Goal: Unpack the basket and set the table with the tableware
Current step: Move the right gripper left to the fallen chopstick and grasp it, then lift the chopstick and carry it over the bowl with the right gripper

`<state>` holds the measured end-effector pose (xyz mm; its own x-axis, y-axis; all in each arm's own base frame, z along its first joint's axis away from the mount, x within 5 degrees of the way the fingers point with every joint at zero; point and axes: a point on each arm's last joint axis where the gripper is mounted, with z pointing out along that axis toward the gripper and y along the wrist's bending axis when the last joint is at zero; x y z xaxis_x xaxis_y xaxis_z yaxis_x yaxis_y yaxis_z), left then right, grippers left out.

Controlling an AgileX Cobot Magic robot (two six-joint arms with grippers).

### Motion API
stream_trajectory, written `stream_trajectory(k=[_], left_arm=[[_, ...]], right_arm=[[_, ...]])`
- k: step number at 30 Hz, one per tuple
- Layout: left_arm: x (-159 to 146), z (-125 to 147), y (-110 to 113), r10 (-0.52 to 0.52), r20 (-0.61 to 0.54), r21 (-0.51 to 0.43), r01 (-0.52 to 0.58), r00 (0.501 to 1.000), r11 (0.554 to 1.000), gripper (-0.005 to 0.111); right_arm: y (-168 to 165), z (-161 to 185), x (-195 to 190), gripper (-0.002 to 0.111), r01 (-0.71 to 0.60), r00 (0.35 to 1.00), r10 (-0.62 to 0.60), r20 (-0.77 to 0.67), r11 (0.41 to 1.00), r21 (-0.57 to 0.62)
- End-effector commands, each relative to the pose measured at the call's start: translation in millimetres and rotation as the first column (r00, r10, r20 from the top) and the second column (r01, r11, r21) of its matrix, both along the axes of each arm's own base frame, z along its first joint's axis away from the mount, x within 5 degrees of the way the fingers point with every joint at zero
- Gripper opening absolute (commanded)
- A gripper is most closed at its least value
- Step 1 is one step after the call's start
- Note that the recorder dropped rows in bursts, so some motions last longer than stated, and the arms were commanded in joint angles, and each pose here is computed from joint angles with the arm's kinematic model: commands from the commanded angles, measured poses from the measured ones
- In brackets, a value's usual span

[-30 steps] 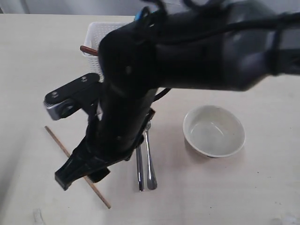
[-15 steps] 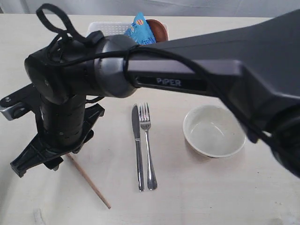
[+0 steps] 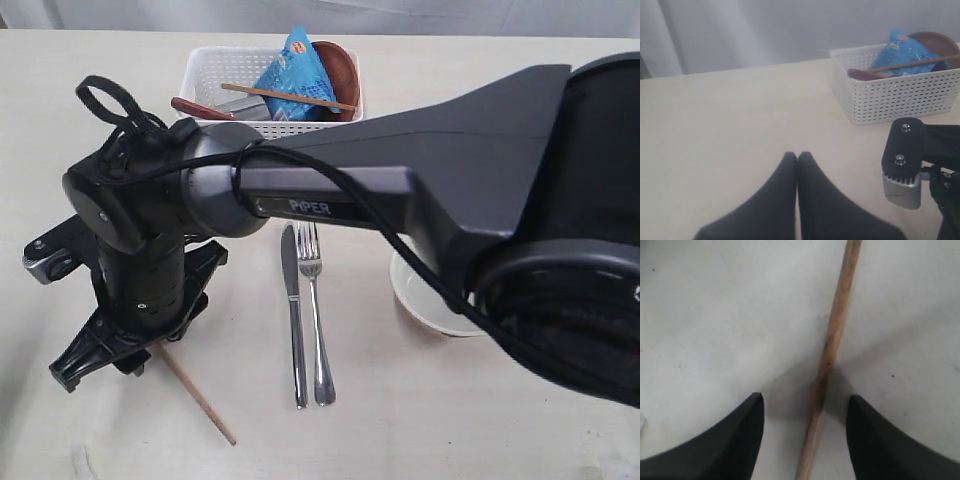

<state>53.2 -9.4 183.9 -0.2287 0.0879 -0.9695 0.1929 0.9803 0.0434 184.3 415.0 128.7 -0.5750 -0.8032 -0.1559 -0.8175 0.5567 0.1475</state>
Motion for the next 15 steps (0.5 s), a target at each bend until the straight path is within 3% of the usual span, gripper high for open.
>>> stream_trajectory(k=[1, 9, 15], left_arm=[[0, 0, 0, 0.003, 0.006, 0.004, -0.003, 1.000, 1.000, 0.000], [0, 0, 0, 0.003, 0.006, 0.004, -0.003, 1.000, 1.000, 0.000], [0, 0, 0, 0.003, 0.006, 0.004, -0.003, 1.000, 1.000, 0.000]], right_arm=[[1, -8, 0, 0.041, -0.009, 1.000, 0.009, 0.013, 1.000, -0.020], [-5, -14, -2, 0.000, -0.091, 0.996, 0.090, -0.015, 0.992, -0.089], [-19, -8, 2, 0.000, -0.177, 0.982, 0.188, 0.025, 0.955, -0.240]])
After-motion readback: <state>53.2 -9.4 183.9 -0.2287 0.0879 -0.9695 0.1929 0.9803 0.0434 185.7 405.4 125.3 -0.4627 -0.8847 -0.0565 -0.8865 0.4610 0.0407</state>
